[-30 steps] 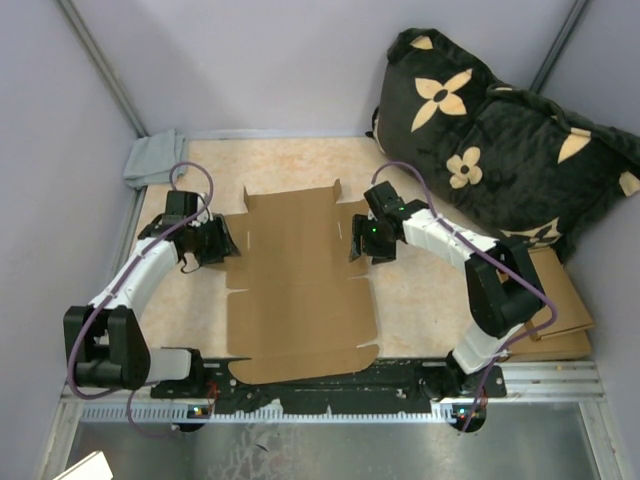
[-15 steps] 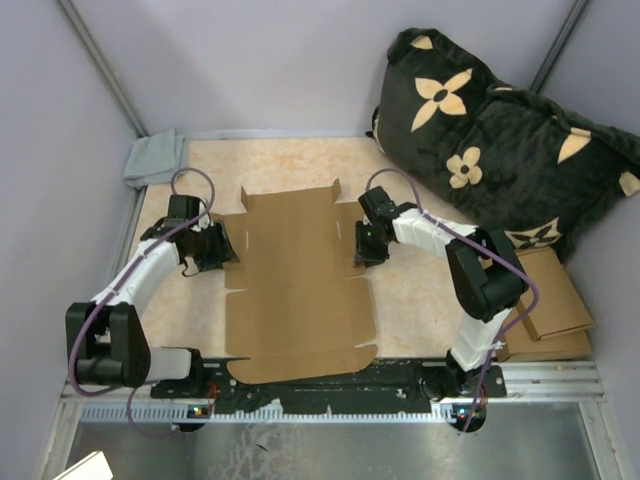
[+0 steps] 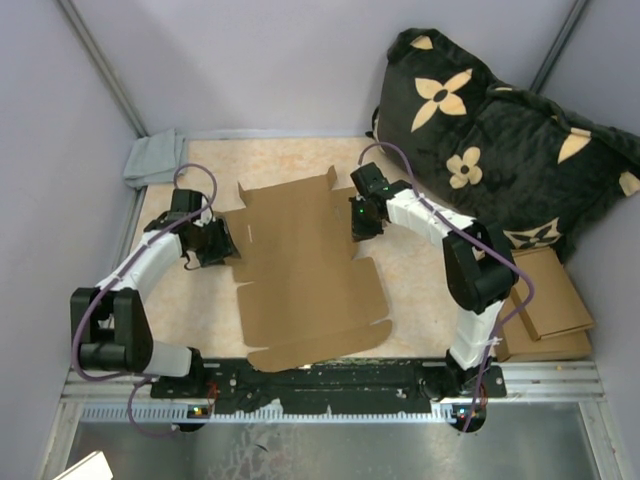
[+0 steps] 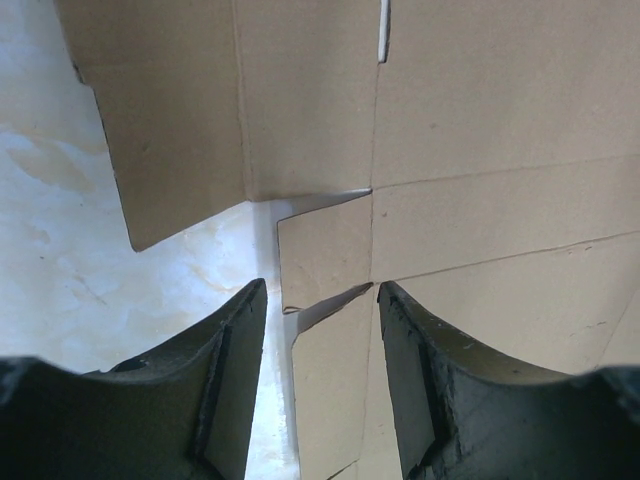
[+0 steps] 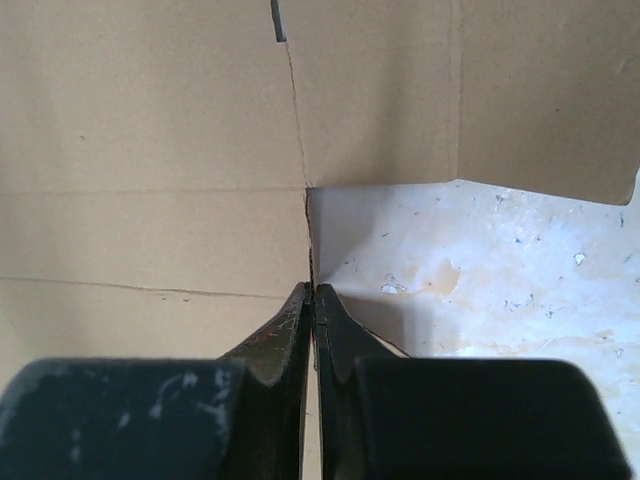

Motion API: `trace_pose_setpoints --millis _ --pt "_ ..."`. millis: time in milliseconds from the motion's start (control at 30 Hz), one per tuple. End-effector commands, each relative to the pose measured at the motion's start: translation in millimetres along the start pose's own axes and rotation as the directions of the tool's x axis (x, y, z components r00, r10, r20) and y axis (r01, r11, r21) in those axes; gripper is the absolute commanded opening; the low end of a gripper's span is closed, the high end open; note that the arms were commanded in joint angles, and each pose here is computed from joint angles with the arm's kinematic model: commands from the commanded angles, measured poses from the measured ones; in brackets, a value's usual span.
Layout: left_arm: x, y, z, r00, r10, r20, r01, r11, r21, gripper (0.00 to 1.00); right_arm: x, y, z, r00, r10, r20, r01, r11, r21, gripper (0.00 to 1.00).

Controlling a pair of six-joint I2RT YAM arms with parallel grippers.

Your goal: Fold the paper box

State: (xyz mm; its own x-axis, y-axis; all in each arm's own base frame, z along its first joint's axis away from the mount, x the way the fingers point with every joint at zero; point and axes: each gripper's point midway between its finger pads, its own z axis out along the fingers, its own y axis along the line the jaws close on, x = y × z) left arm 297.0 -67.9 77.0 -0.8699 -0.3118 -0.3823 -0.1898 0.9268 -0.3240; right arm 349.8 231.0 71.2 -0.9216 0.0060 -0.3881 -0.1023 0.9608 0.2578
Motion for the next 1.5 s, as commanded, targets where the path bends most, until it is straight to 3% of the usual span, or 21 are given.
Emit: trace_pose_setpoints --millis 0,500,833,1033,1467 --pt "-13.7 -9.9 -1.1 1.0 -0.007 0.024 0.006 0.999 0.036 0.55 -21.0 -1.9 0.1 0.999 -0.018 0.033 0.017 0.999 0.041 0.04" --pt "4.5 5.6 35.0 0.998 -0.02 -0.059 0.02 1.0 -0.005 0.54 -34.5 7.9 6.6 0.999 -0.012 0.046 0.011 1.0 0.018 0.03" --pt "6.2 5.6 36.8 0.997 -0.01 -0.07 0.01 1.0 -0.002 0.53 -32.9 9.5 9.4 0.999 -0.006 0.041 0.006 1.0 0.007 0.04" --pt "3.4 -15.5 34.5 0.998 -0.009 -0.066 0.016 0.995 0.099 0.43 -30.0 11.5 11.5 1.0 -0.007 0.027 0.007 1.0 -0.008 0.04" --pt "-26.1 -71.8 13.5 1.0 0.005 -0.007 -0.003 0.971 0.241 0.42 -21.9 20.0 19.4 1.0 -0.021 -0.015 0.02 0.998 -0.062 0.1"
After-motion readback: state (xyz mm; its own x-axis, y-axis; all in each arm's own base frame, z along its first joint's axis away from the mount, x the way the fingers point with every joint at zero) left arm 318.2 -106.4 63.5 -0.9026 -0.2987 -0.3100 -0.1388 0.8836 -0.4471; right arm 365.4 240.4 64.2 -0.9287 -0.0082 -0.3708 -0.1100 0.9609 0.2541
